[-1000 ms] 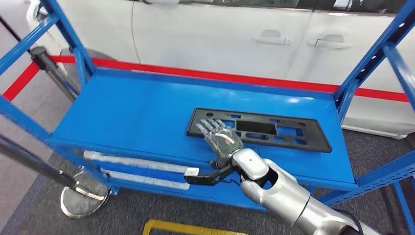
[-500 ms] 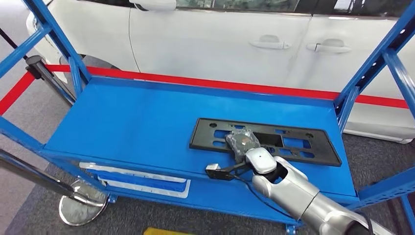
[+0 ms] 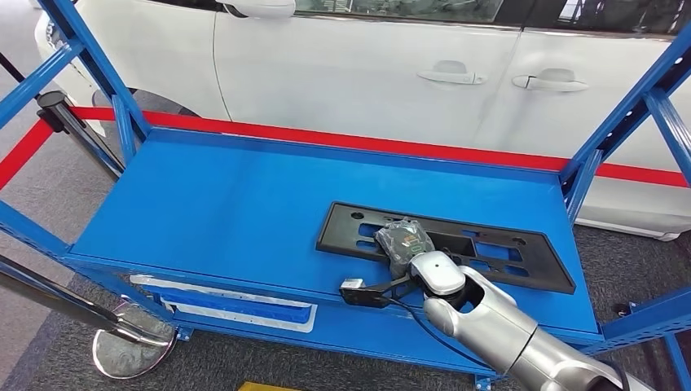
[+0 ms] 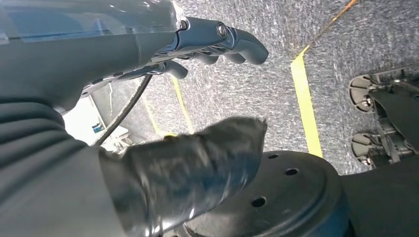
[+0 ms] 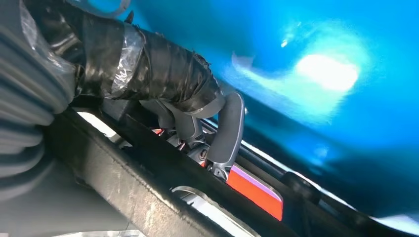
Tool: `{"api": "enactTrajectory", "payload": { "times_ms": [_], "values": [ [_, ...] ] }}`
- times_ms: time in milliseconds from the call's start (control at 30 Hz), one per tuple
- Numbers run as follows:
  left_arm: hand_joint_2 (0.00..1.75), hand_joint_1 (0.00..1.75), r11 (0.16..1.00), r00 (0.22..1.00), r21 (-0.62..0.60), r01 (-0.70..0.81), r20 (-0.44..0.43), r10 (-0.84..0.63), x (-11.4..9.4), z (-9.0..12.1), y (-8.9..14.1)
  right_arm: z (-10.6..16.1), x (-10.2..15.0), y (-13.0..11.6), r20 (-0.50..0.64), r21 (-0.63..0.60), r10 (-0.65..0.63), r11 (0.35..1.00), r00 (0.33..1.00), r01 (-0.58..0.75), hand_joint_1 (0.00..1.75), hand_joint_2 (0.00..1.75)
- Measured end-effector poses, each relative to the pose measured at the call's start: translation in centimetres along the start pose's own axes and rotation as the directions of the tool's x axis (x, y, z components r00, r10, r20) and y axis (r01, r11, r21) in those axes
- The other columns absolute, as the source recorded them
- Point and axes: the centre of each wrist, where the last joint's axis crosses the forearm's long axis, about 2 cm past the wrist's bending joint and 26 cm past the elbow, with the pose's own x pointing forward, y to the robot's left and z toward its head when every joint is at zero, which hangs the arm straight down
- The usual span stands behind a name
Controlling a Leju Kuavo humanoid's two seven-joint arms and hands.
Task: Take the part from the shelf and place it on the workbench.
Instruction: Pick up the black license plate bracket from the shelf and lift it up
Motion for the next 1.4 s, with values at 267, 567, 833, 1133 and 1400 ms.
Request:
{"api": "enactTrajectory", "payload": {
  "times_ms": [267, 567, 833, 1133, 1400],
  "values": [
    [1.75, 0.00, 1.000, 1.000, 0.014, 0.007, -0.003, -0.007, -0.1, 0.0, 0.1, 1.4, 1.5, -1.3, 0.125, -0.068, -0.076, 0.994, 0.989, 0.085, 1.75, 1.75],
    [1.75, 0.00, 0.999, 1.000, 0.047, 0.017, 0.013, -0.017, 0.0, 0.0, 0.0, 5.5, 4.5, -5.3, 0.388, -0.380, -0.014, 0.909, 0.922, 0.174, 1.75, 1.75],
    [1.75, 0.00, 0.997, 0.997, 0.022, 0.072, 0.029, -0.073, 0.1, 0.0, -0.1, 9.5, 6.6, -7.1, 0.530, -0.605, 0.192, 0.768, 0.826, 0.210, 1.75, 1.75],
    [1.75, 0.00, 0.992, 0.992, 0.017, 0.123, 0.037, -0.123, 0.2, 0.0, -0.1, 14.2, 8.8, -7.4, 0.475, -0.829, 0.506, 0.531, 0.720, 0.174, 1.75, 1.75],
    [1.75, 0.00, 0.988, 0.987, 0.011, 0.154, 0.047, -0.154, 0.2, 0.0, -0.3, 15.4, 8.8, -7.3, 0.483, -0.846, 0.550, 0.493, 0.681, 0.202, 1.75, 1.75]
  ]
}}
